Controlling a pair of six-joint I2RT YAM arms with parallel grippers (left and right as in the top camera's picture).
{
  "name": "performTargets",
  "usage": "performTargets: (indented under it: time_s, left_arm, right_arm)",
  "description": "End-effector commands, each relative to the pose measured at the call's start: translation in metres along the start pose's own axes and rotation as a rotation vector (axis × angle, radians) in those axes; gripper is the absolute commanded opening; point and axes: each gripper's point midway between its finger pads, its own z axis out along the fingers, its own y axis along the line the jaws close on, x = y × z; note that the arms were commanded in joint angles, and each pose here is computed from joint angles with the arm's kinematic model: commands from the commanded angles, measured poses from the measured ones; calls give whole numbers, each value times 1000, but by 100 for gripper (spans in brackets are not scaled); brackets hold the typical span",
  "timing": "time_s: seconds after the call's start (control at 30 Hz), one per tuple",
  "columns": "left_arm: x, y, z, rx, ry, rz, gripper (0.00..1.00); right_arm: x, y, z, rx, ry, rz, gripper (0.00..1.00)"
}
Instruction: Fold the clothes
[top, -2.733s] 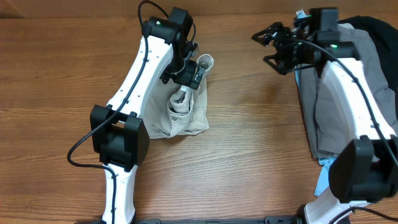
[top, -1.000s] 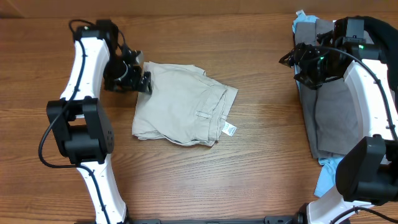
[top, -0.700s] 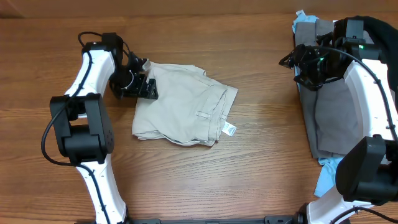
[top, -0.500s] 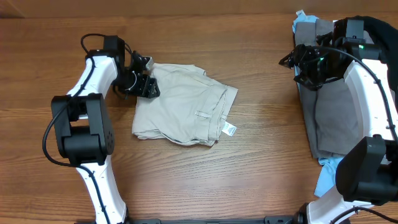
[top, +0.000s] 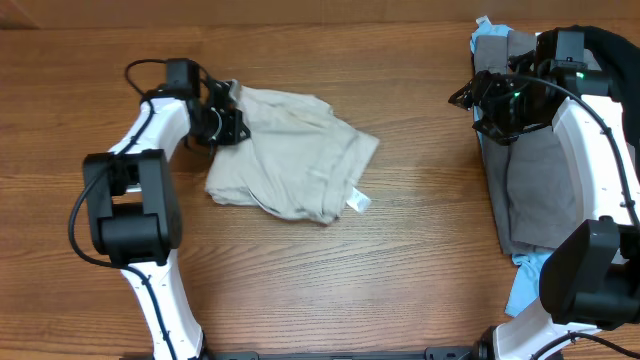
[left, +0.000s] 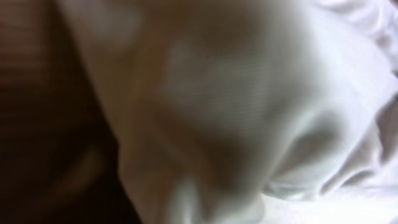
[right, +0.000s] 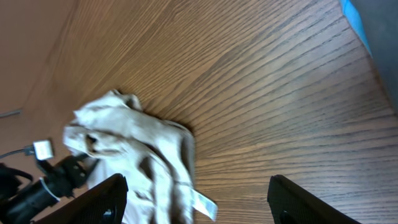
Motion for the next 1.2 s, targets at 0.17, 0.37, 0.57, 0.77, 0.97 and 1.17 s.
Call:
performTargets:
  time_s: [0.17, 0.37, 0.57, 0.77, 0.97, 1.17]
  left_arm:
    - [-34, 151, -65, -128, -336, -816, 4]
    - [-23, 229, -113, -187, -504, -1112, 4]
    - [15, 275, -135, -252, -580, -1505, 6]
    - [26, 280, -133, -255, -615, -1677, 11]
    - [36, 282, -128, -244, -663, -1894, 6]
    - [29, 290, -133, -220, -714, -1890, 4]
  right_arm:
    - [0, 4, 2, 14, -8, -23, 77]
    - [1, 3, 2, 16, -6, -21, 77]
    - [1, 3, 2, 16, -5, -21, 77]
    - [2, 3, 2, 17, -3, -19, 77]
    - [4, 2, 2, 22, 6, -14, 77]
    - [5, 1, 2, 25, 11, -11, 77]
